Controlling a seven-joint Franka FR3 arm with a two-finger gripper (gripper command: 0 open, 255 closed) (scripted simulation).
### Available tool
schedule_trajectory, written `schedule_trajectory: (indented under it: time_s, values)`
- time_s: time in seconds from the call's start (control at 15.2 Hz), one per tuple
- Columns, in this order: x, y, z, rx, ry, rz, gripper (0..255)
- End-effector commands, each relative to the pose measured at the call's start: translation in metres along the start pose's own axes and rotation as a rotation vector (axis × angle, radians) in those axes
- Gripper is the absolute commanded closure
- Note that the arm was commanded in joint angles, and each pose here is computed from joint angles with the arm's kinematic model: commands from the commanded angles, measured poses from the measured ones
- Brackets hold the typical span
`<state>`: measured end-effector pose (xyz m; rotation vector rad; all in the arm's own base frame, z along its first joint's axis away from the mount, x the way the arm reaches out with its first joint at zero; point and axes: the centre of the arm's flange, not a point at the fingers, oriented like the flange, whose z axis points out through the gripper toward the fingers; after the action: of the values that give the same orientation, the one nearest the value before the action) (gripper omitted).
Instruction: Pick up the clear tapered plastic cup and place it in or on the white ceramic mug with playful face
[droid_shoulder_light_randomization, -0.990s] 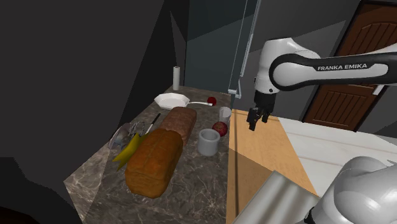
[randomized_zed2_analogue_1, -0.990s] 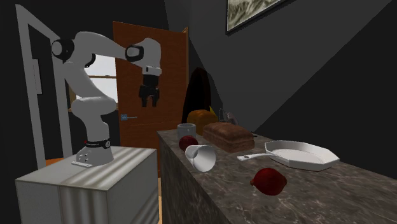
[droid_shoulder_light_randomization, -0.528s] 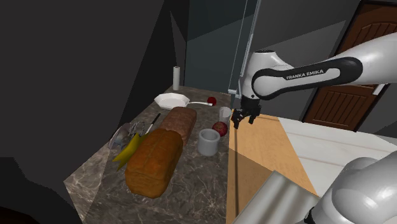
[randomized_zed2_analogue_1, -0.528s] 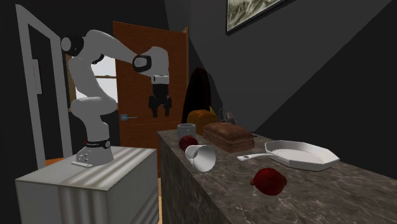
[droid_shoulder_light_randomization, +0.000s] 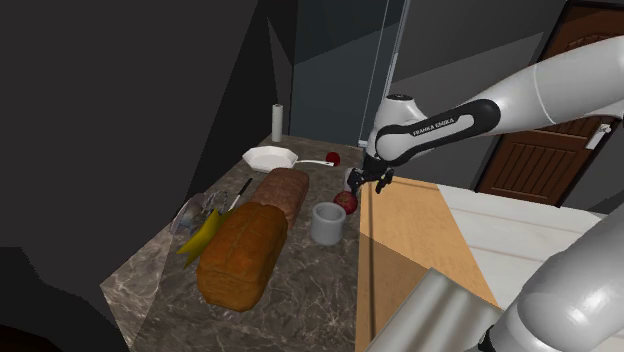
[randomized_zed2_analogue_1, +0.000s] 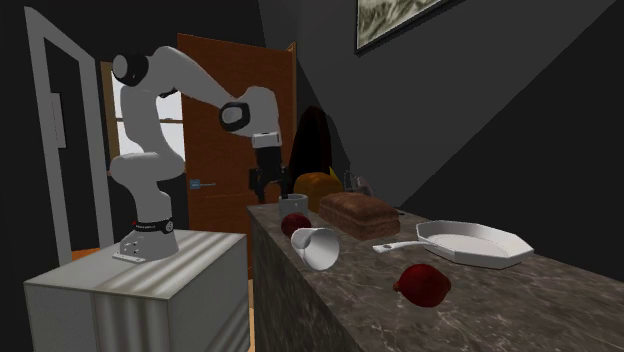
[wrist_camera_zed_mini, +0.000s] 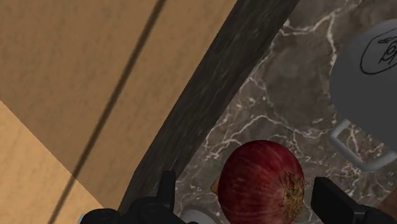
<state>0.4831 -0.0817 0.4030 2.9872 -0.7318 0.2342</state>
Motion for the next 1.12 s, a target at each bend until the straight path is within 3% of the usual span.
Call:
schedule_trajectory:
  time_s: [0.0,0.46,1.06]
  values:
    - [0.02,0.003,0.017,0.007,0.027,0.055,0]
    - [0.083,0.021,0.062,0.028,0.11,0.236,0]
    - [0.088,0.021,0.102,0.028,0.11,0.236,0]
